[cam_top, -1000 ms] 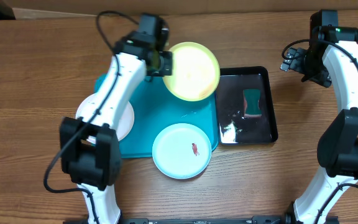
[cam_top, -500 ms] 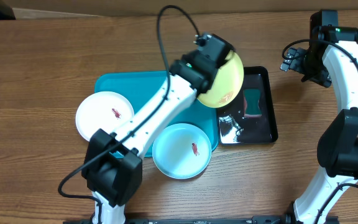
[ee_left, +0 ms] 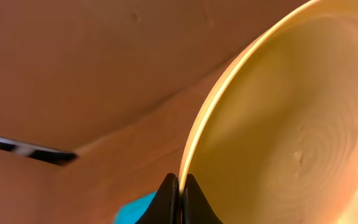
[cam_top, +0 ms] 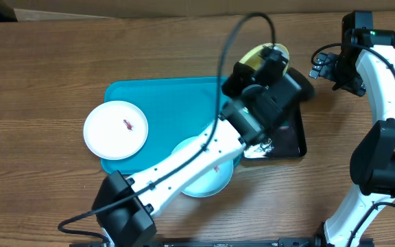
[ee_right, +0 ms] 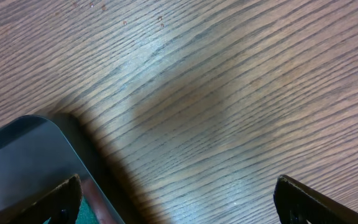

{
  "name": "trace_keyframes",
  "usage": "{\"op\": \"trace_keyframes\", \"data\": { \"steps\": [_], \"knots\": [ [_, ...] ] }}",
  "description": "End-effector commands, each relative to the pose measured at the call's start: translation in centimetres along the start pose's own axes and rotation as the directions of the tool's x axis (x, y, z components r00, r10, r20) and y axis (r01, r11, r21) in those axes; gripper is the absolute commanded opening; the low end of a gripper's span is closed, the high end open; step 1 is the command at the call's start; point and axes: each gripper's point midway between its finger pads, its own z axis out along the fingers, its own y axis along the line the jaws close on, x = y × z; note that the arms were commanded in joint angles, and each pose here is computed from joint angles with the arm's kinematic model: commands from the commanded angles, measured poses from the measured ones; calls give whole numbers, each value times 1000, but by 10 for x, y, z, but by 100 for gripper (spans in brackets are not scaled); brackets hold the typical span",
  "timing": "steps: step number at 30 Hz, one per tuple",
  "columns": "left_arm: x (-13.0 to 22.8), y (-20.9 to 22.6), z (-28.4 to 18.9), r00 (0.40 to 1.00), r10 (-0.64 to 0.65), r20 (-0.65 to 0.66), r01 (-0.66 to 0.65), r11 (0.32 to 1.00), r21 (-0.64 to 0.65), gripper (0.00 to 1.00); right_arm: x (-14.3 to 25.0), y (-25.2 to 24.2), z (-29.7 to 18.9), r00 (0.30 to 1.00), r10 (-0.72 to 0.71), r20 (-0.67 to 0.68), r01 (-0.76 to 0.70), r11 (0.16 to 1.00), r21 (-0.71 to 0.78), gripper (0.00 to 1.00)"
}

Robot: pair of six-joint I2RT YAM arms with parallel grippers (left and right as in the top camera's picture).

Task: Clean dirty plates on tray and stack at the side
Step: 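Lift the yellow plate with the left gripper and swing it left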

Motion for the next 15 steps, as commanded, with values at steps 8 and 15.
{"op": "trace_keyframes", "data": {
  "steps": [8,15],
  "knots": [
    [-21,32,-35,998,9,67,2,986,-165,4,-6,-2,-12,999,13,36,-12,1000,-5,100],
    [-21,32,-35,998,24,65,-12,986,-166,4,-6,-2,-12,999,13,36,-12,1000,-5,100]
  ]
}}
